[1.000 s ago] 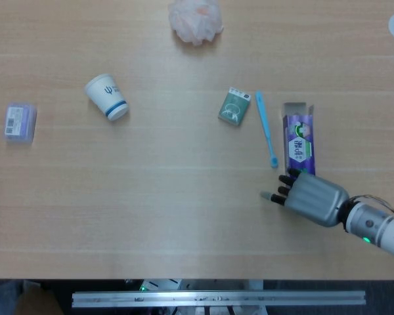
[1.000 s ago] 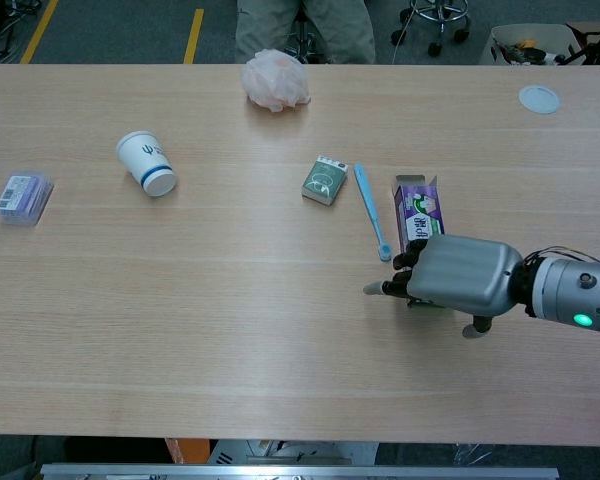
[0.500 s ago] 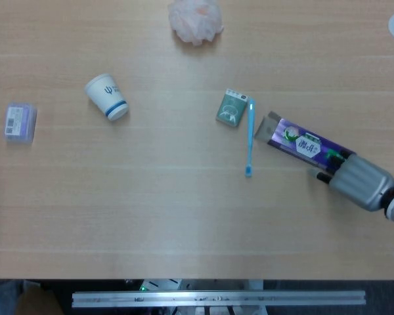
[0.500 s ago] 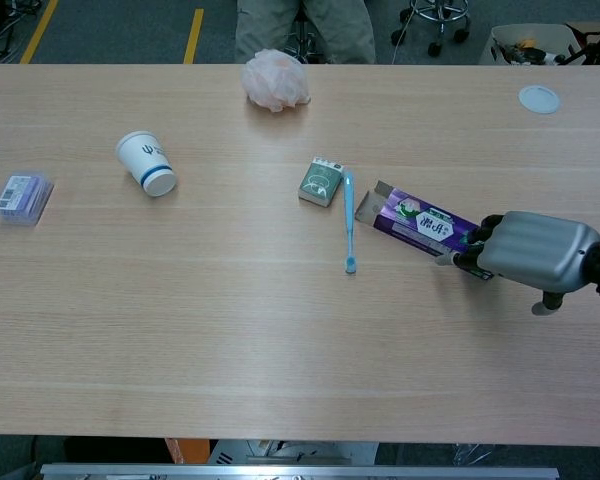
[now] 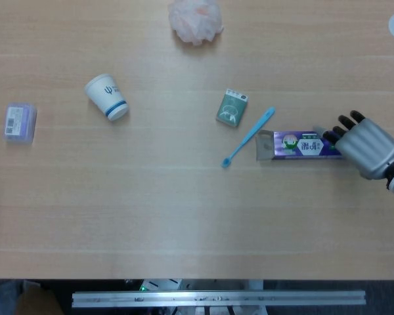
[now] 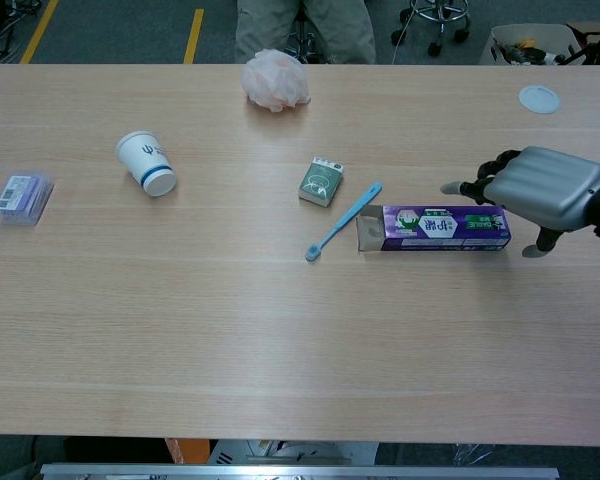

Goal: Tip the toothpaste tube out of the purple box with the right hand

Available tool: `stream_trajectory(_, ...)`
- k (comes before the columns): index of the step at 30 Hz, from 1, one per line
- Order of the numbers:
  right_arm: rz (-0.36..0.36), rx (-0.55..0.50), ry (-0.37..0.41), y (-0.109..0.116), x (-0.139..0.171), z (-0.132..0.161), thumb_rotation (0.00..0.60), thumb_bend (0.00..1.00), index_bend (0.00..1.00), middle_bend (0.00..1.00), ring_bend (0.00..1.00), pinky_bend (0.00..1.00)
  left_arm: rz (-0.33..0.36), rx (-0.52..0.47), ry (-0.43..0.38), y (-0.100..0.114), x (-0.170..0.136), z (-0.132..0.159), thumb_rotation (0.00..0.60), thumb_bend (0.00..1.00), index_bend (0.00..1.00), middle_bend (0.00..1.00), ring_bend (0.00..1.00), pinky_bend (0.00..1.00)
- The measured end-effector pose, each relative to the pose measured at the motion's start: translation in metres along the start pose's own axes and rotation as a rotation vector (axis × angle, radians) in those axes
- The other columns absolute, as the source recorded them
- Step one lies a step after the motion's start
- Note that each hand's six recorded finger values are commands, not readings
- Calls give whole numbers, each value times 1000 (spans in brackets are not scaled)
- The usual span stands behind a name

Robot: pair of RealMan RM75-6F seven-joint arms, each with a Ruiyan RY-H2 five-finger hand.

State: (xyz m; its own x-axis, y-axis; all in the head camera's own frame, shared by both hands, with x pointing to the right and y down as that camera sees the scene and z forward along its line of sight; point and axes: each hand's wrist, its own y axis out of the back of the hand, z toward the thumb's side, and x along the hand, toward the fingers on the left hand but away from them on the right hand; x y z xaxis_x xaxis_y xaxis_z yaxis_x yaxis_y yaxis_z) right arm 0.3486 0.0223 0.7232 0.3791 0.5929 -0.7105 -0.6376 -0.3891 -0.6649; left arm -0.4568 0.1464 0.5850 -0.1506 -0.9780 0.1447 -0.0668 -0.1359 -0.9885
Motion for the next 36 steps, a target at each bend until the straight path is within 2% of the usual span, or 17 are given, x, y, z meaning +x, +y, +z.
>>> stream_trajectory(6, 32, -47, -39, -6, -10, 4, 600, 39, 73, 239, 165, 301, 3, 1, 4, 2, 0, -2, 600, 326, 229, 203, 184, 193)
stream_trajectory(15, 19, -76, -85, -5, -35, 10, 600, 35, 72, 236, 163, 310, -2, 0, 2, 1, 2, -1, 600, 325, 229, 204, 184, 193)
stream_trajectory(27, 42, -77, -108, -18, -55, 17, 600, 38, 72, 236, 163, 317, -14, 1, -4, -3, 5, 0, 600, 326, 229, 203, 184, 193)
stream_trajectory(32, 43, -79, -116, -23, -59, 21, 600, 89, 92, 253, 164, 363, -19, 0, -5, -5, 5, 0, 600, 326, 229, 204, 184, 193)
stream_trajectory(36, 39, -68, -128, -27, -61, 21, 600, 208, 209, 312, 224, 452, -25, -4, -5, -6, 5, -2, 600, 326, 229, 203, 184, 193)
